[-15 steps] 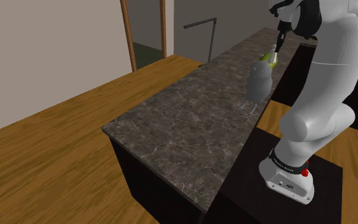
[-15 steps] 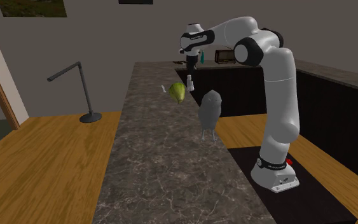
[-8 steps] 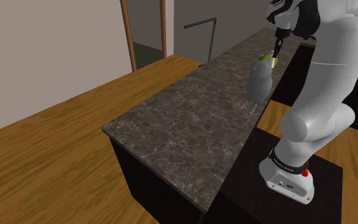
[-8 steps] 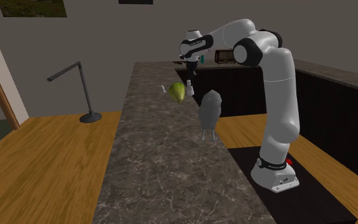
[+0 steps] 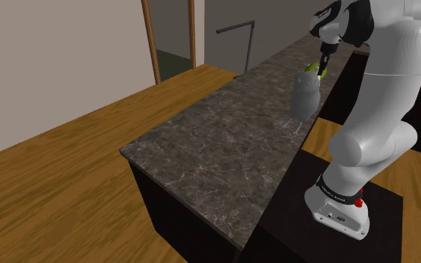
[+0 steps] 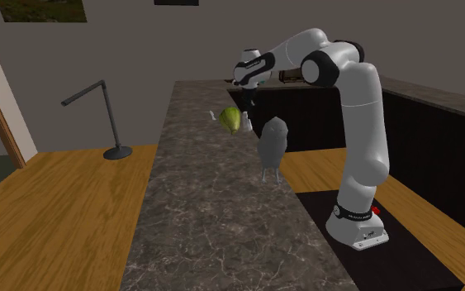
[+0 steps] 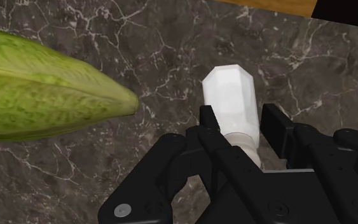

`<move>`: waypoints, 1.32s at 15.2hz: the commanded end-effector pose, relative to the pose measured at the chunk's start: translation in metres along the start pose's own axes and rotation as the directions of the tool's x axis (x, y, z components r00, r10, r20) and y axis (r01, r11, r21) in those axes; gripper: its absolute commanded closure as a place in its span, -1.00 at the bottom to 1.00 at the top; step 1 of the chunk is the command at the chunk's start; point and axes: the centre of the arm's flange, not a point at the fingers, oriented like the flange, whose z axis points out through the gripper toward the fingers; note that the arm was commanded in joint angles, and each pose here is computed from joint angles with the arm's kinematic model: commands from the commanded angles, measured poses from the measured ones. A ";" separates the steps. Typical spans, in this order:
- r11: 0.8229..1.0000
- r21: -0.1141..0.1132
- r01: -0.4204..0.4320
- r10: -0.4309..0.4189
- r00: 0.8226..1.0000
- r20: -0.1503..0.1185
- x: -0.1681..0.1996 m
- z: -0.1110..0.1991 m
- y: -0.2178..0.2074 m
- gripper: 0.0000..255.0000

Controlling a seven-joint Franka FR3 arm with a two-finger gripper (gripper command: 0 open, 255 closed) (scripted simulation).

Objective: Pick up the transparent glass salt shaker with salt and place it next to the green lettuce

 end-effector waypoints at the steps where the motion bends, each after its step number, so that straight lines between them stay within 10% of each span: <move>1: 1.000 -0.001 0.000 0.000 1.000 0.000 0.001 0.011 -0.001 1.00; 20: 1.000 -0.001 0.000 0.000 1.000 0.000 0.005 0.075 -0.009 1.00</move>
